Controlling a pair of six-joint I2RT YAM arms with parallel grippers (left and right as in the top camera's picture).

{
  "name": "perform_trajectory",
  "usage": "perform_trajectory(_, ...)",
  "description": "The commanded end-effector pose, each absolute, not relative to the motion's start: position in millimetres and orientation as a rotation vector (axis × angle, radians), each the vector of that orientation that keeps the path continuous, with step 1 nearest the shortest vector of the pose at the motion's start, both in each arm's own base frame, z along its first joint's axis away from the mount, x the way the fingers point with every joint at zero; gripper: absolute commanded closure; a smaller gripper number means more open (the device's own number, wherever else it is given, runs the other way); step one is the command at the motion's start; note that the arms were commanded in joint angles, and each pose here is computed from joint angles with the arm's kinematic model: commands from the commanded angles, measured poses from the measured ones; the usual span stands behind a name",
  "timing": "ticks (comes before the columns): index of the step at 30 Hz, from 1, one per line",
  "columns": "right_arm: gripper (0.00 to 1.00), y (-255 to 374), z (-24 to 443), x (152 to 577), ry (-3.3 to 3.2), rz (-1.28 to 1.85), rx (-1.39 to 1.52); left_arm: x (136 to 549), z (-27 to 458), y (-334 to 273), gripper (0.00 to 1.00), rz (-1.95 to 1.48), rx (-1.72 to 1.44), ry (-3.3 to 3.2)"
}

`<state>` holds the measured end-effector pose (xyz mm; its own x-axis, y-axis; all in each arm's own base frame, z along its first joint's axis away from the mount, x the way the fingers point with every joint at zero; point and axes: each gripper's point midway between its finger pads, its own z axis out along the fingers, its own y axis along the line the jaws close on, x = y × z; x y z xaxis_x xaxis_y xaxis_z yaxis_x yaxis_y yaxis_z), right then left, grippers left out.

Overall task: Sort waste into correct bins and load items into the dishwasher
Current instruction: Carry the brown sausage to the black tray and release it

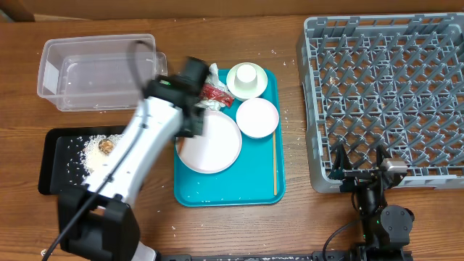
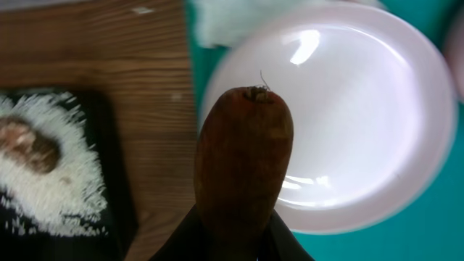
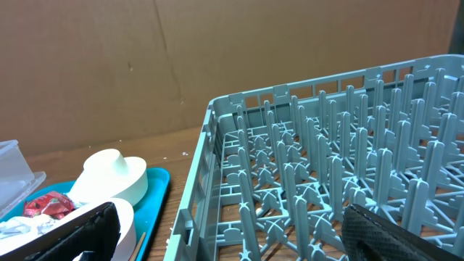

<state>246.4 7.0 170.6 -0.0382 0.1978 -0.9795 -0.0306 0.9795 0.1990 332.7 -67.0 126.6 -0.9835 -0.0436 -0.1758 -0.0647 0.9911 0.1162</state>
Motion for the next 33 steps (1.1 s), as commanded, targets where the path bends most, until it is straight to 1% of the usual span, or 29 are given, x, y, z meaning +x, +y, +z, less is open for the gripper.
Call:
perform_trajectory(1, 0.0, 6.6, 169.8, 246.4, 1.592, 0.176, 0.128, 342.8, 133.7, -14.1, 0.9, 0.21, -0.485, 2.895)
perform_trajectory(2, 0.0, 6.6, 169.9, 246.4, 1.591, 0.176, 0.128, 343.2, 133.1, -0.7, 0.92, 0.198, -0.58, 2.881)
perform_trajectory(3, 0.0, 6.6, 169.8, 246.4, 1.592, 0.176, 0.128, 343.0, 132.8, 15.9, 0.92, 0.196, -0.692, 2.859)
perform_trajectory(5, 0.0, 6.6, 169.8, 246.4, 1.592, 0.176, 0.128, 340.2, 131.5, 43.3, 0.81, 0.204, -0.871, 2.812)
perform_trajectory(6, 0.0, 6.6, 169.9, 246.4, 1.591, 0.176, 0.128, 338.4, 131.0, 56.0, 0.78, 0.207, -0.944, 2.79)
perform_trajectory(7, 0.0, 6.6, 169.9, 246.4, 1.591, 0.176, 0.128, 336.4, 130.2, 67.4, 0.78, 0.208, -1.012, 2.768)
perform_trajectory(9, 0.0, 6.6, 170.0, 246.4, 1.591, 0.176, 0.128, 332.1, 128.1, 85.5, 0.8, 0.179, -1.121, 2.737)
perform_trajectory(14, 0.0, 6.6, 169.9, 246.4, 1.591, 0.176, 0.128, 322.6, 120.2, 107.8, 0.83, 0.077, -1.326, 2.679)
perform_trajectory(20, 0.0, 6.6, 169.9, 246.4, 1.591, 0.176, 0.128, 312.3, 99.5, 131.6, 0.78, 0.084, -1.498, 2.584)
perform_trajectory(26, 0.0, 6.6, 169.9, 246.4, 1.591, 0.176, 0.128, 296.0, 79.6, 153.4, 0.78, 0.086, -1.71, 2.459)
perform_trajectory(33, 0.0, 6.6, 169.8, 246.4, 1.592, 0.176, 0.128, 287.4, 77.4, 168.4, 0.75, 0.109, -1.788, 2.4)
